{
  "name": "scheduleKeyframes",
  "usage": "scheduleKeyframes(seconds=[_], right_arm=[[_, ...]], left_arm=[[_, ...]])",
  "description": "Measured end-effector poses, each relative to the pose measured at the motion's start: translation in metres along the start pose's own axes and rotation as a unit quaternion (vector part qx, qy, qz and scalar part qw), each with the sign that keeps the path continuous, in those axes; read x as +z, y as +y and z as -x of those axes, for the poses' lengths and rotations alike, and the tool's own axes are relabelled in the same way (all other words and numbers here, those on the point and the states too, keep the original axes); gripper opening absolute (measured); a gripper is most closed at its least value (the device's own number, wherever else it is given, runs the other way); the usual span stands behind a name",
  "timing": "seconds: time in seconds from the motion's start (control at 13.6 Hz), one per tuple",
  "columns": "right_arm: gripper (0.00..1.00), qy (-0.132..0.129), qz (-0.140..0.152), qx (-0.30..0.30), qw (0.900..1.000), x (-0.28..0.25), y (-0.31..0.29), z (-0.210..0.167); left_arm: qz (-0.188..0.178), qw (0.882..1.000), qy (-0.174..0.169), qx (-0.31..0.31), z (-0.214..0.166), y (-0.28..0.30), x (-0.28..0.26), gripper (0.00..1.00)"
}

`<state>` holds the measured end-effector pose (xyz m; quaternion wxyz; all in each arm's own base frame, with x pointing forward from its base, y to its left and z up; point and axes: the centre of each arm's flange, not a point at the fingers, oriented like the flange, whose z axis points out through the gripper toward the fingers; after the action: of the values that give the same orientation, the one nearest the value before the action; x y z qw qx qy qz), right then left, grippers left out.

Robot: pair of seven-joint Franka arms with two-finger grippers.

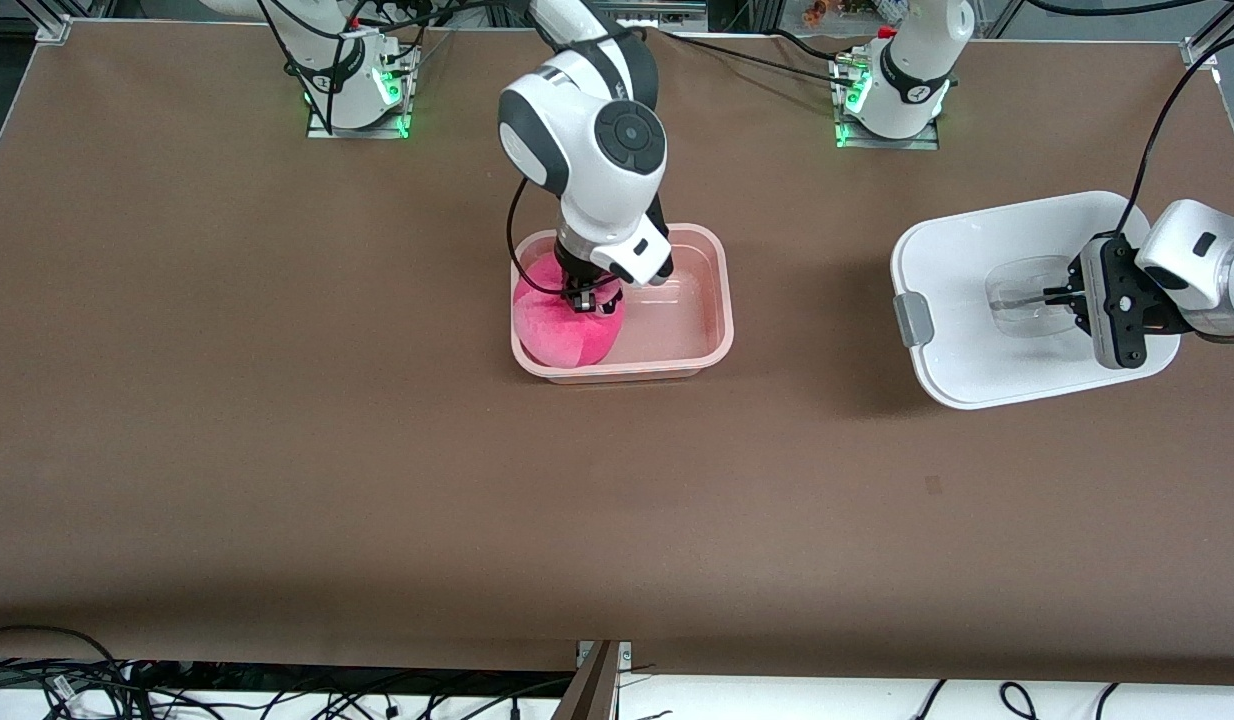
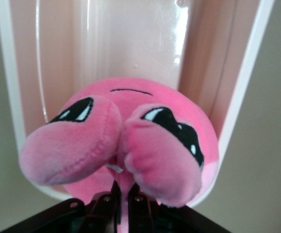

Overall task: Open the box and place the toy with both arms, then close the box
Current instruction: 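Carry the pink plush over the open box with the right gripper, then lower the plush into the box and open the right gripper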

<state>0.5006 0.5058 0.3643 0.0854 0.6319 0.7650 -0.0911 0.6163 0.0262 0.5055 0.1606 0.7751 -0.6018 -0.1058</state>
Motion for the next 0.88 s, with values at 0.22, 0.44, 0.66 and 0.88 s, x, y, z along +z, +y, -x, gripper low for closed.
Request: scheduleKeyframes(seconds=[0.22,0.44,0.66,0.88], right_arm=[[0.22,-0.005,0.021,0.012,1.0,0.048,0.009,-0.024],[0.55,0.015,0.06,0.068,0.996,0.09,0.012,-0.06],[0.87,0.067,0.096,0.123,0.986,0.088,0.008,-0.088],[1.0,0.09,0.092,0.147,0.981,0.061,0.014,-0.083]], left_arm=[[0.001,1.0,0.0,0.0,0.0,0.0,0.0,0.07],[0.001,1.0,0.0,0.0,0.0,0.0,0.0,0.07],[0.001,1.0,0.0,0.0,0.0,0.0,0.0,0.07],[0.002,1.0,0.0,0.001,0.0,0.0,0.0,0.07]])
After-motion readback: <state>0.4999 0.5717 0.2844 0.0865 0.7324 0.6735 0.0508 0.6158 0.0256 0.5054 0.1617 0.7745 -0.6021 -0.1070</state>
